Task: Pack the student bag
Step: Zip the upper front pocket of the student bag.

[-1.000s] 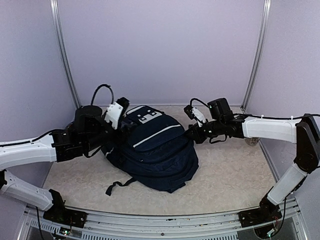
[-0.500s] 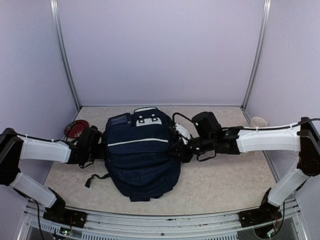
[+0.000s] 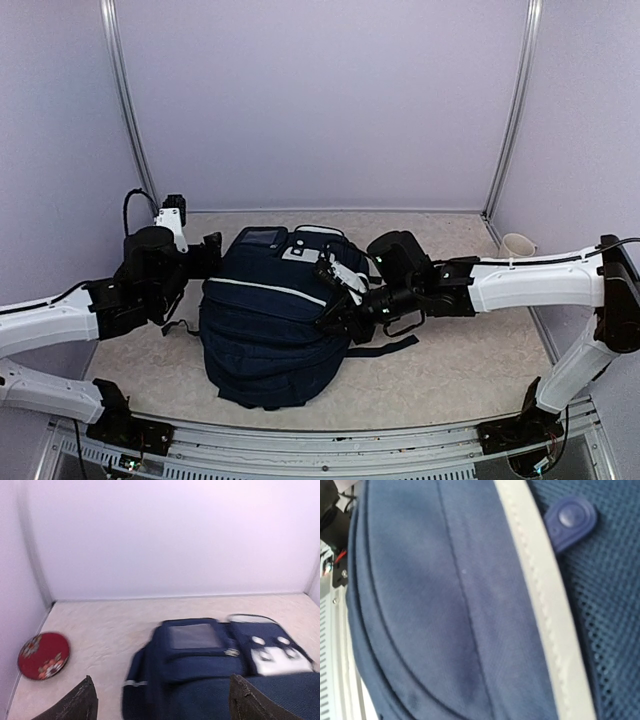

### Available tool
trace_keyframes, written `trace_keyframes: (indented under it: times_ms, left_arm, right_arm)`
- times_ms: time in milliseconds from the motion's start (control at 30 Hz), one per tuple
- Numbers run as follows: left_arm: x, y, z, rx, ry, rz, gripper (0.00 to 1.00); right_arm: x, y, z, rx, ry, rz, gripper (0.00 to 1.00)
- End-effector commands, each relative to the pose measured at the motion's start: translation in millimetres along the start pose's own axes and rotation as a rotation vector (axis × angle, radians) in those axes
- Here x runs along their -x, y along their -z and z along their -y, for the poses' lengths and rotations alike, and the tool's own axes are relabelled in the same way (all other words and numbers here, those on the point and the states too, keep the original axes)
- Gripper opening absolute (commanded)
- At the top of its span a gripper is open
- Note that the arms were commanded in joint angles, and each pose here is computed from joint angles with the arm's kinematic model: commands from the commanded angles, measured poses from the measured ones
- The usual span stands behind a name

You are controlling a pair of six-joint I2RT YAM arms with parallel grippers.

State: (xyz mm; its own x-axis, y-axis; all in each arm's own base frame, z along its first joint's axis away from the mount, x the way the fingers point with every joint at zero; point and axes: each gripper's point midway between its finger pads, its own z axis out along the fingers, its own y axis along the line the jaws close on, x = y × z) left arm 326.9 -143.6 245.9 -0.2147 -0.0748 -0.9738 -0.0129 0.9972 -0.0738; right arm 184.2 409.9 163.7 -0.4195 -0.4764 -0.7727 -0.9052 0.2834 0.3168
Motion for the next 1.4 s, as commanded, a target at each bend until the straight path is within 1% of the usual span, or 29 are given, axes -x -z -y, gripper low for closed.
trace_keyframes:
  times_ms: [0, 67, 100, 133, 167, 200, 267, 367, 433, 467, 533, 700, 767, 833, 867, 933, 1033, 1100, 1133, 1200, 1300, 1367]
  left_arm:
    - [7.3, 65.0, 79.3, -0.304, -0.392, 0.156, 0.86]
    - [-29.5, 106.9, 141.1, -0.642, -0.607, 0.127, 0.88]
    - [-52.8, 127.4, 162.4, -0.776, -0.713, 0.098, 0.88]
    - [-71.7, 145.4, 177.3, -0.866, -0.807, 0.085, 0.89]
    - [-87.8, 152.0, 183.9, -0.875, -0.903, 0.081, 0.89]
    - [-98.3, 151.9, 187.2, -0.841, -0.976, 0.088, 0.88]
    - [-108.1, 135.5, 187.9, -0.735, -1.066, 0.089, 0.82]
    - [-109.8, 103.7, 190.3, -0.591, -1.131, 0.066, 0.64]
    - [-103.9, 81.5, 189.3, -0.483, -1.137, 0.049, 0.52]
    - [-98.9, 73.4, 188.6, -0.451, -1.125, 0.042, 0.50]
    - [-91.0, 67.1, 190.4, -0.455, -1.084, 0.037, 0.50]
    - [-86.7, 81.9, 198.8, -0.614, -1.018, 0.059, 0.51]
    - [-81.7, 96.4, 206.9, -0.736, -0.970, 0.036, 0.57]
    - [-78.1, 121.2, 216.6, -0.921, -0.934, 0.016, 0.66]
    - [-73.4, 132.4, 218.8, -0.985, -0.915, 0.028, 0.68]
    - [-59.6, 145.5, 219.2, -1.045, -0.863, 0.082, 0.69]
    - [-39.4, 135.9, 206.1, -0.986, -0.778, 0.147, 0.69]
    - [-35.2, 116.9, 195.1, -0.904, -0.755, 0.135, 0.65]
    - [-37.8, 107.8, 191.7, -0.870, -0.767, 0.111, 0.62]
    - [-44.4, 98.5, 192.4, -0.840, -0.813, 0.064, 0.61]
    - [-62.1, 93.2, 197.0, -0.853, -0.864, 0.005, 0.63]
    - [-69.7, 90.0, 198.6, -0.854, -0.880, -0.008, 0.65]
  right_arm:
    - [21.7, 5.7, 3.0, -0.015, 0.019, 0.032, 0.00]
    - [25.8, 9.5, 6.0, -0.027, 0.018, 0.041, 0.00]
    - [27.3, 11.4, 7.6, -0.031, 0.014, 0.047, 0.00]
    - [28.3, 13.5, 8.7, -0.033, 0.010, 0.052, 0.00]
    - [28.5, 14.7, 9.5, -0.035, 0.006, 0.054, 0.00]
    - [29.0, 15.9, 9.8, -0.037, 0.003, 0.058, 0.00]
    - [29.0, 17.3, 9.0, -0.033, -0.001, 0.064, 0.00]
    - [28.7, 17.7, 7.5, -0.024, -0.005, 0.065, 0.00]
    - [27.4, 18.1, 7.9, -0.027, -0.007, 0.058, 0.00]
    - [27.4, 19.0, 7.5, -0.028, -0.007, 0.057, 0.00]
    - [27.9, 22.6, 6.1, -0.028, -0.007, 0.065, 0.00]
    - [28.3, 26.7, 3.9, -0.027, -0.008, 0.078, 0.00]
    - [28.1, 27.0, 4.3, -0.027, -0.010, 0.078, 0.00]
    - [27.9, 26.7, 4.4, -0.025, -0.010, 0.077, 0.00]
    - [28.0, 26.7, 5.3, -0.028, -0.011, 0.077, 0.00]
    - [27.9, 25.4, 5.7, -0.027, -0.010, 0.074, 0.00]
    - [29.8, 25.5, 6.2, -0.028, -0.008, 0.077, 0.00]
    - [30.0, 25.7, 6.6, -0.028, -0.010, 0.078, 0.00]
    - [30.0, 26.1, 7.0, -0.030, -0.010, 0.078, 0.00]
    - [31.1, 26.9, 6.6, -0.032, -0.010, 0.081, 0.00]
    - [32.8, 28.8, 7.9, -0.039, -0.013, 0.088, 0.00]
    - [34.5, 29.8, 7.5, -0.039, -0.012, 0.093, 0.00]
